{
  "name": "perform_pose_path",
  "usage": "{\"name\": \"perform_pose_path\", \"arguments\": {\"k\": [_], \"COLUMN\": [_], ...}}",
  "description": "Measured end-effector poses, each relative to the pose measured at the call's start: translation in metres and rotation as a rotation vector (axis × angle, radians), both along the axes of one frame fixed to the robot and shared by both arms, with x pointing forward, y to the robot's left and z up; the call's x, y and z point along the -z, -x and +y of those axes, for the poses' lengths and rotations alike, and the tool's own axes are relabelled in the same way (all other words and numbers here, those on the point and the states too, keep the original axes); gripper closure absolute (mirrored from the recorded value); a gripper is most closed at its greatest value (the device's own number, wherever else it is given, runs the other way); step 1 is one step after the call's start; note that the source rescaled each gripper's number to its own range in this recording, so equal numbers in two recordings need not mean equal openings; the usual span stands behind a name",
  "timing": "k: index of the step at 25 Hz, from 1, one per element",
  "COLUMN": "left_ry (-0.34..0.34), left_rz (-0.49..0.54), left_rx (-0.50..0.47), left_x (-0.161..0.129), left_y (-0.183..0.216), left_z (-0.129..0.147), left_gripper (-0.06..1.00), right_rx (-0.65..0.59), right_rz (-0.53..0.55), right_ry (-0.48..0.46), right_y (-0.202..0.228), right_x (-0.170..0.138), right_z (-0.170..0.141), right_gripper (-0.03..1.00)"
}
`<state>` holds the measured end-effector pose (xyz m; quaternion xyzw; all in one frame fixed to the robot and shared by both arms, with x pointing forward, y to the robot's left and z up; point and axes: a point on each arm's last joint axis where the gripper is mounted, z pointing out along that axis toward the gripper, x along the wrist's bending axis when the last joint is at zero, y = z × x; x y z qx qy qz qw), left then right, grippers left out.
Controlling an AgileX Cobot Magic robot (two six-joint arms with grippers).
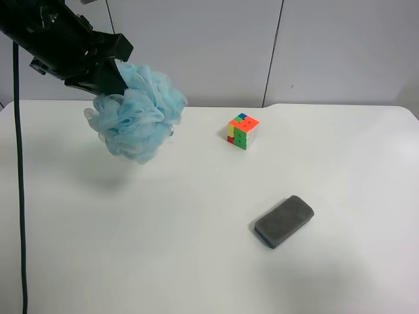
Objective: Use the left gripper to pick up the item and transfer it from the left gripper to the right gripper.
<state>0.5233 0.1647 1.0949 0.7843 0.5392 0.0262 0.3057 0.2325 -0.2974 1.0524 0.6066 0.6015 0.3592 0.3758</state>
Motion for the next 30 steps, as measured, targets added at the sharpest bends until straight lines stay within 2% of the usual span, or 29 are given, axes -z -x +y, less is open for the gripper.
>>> {"name": "perform_pose_path", "arguments": {"k": [9,16,21,25,30], "left_ry": [-0.010,-0.011,-0.011,-0.011,-0.011], "left_rz": [0.086,0.093,0.093,0.093,0.093], "left_rx": [0.033,0.036,0.036,0.036,0.036], "left_x": [0.003,0.003,0.003,0.003,0.003], "left_y": [0.008,0.009,0.009,0.009,0.009], "left_z": [0.000,0.000,0.000,0.000,0.000], "left_gripper": [0.94,0.94,0.94,0.94,0.94], "right_rx": [0.000,-0.007,-0.114,-0.215,-0.415], "right_rz": [0.000,-0.001,0.020,0.036,0.055], "right_ry": [0.000,0.002,-0.018,-0.025,0.051], "right_y": [0.000,0.000,-0.011,-0.040,-0.077], "right_x": [0.000,0.000,-0.016,-0.034,-0.037], "right_z": [0.000,0.000,0.009,0.015,0.026], "right_gripper": [-0.03,-0.03,-0.03,-0.03,-0.03]}}
